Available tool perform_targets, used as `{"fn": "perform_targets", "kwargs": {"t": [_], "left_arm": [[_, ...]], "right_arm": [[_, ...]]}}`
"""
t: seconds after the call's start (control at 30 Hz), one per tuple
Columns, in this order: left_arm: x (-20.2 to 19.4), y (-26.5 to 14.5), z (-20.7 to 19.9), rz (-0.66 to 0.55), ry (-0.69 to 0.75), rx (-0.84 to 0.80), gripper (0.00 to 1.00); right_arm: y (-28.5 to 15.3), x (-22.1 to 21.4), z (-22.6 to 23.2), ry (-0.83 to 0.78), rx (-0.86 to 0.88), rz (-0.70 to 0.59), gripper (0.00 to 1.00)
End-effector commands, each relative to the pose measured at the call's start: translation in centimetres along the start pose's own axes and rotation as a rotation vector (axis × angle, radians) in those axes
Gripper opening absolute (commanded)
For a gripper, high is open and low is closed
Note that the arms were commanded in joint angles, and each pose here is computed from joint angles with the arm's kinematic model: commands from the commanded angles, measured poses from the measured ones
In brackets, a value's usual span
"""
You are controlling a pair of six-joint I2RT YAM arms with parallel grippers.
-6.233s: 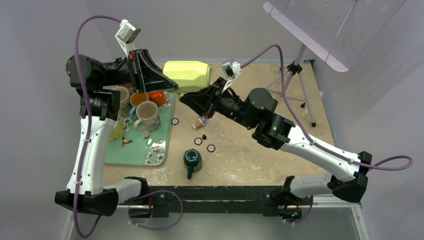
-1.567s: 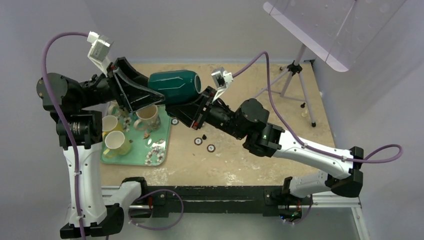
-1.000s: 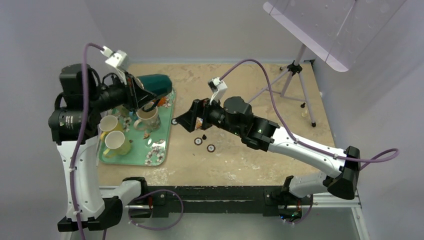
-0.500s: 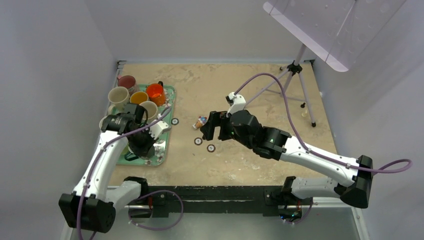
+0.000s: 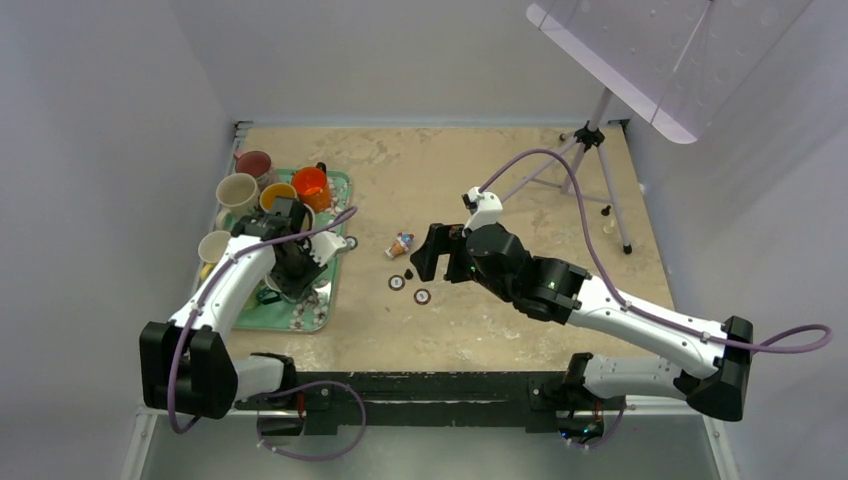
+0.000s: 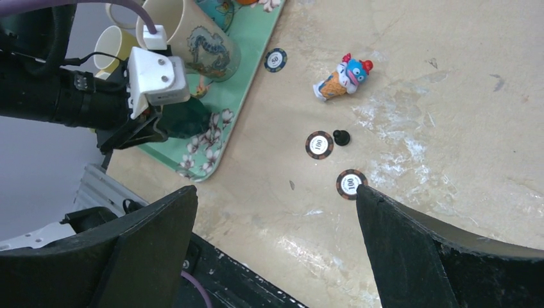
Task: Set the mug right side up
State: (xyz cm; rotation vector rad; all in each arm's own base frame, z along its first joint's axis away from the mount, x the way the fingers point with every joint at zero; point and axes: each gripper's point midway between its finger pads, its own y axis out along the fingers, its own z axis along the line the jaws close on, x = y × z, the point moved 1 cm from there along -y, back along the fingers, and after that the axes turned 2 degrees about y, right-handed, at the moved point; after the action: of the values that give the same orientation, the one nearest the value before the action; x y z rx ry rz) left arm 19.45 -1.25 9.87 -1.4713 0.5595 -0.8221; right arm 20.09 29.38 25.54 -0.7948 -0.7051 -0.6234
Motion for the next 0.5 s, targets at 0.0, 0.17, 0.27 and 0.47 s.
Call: {"fn": "perform_targets", "kwargs": {"t": [0.0, 0.17, 0.27, 0.47], "left_arm": [[2.4, -1.9, -0.1, -0.138, 0.023, 0.006, 0.39], [4.9, -7.9, -1.4, -0.367, -0.003, 0.032, 0.87], [6.2, -12.1, -2.1, -0.528, -0.043, 0.078, 0.93], [5.4, -20.0, 0.3, -0.91, -0.502, 0.427, 0.98]], "right_arm": [[-0.7, 0.9, -1.6, 0.023, -0.06, -0.039, 0.98], [-0.3, 1.6, -3.9, 0.014, -0.101, -0.05, 0.98], [-0.4, 3.0, -6.5, 0.008, -0.151, -0.092, 0.99], [-4.6, 9.5, -15.2, 0.088, -0.368, -0.448, 0.99]]}}
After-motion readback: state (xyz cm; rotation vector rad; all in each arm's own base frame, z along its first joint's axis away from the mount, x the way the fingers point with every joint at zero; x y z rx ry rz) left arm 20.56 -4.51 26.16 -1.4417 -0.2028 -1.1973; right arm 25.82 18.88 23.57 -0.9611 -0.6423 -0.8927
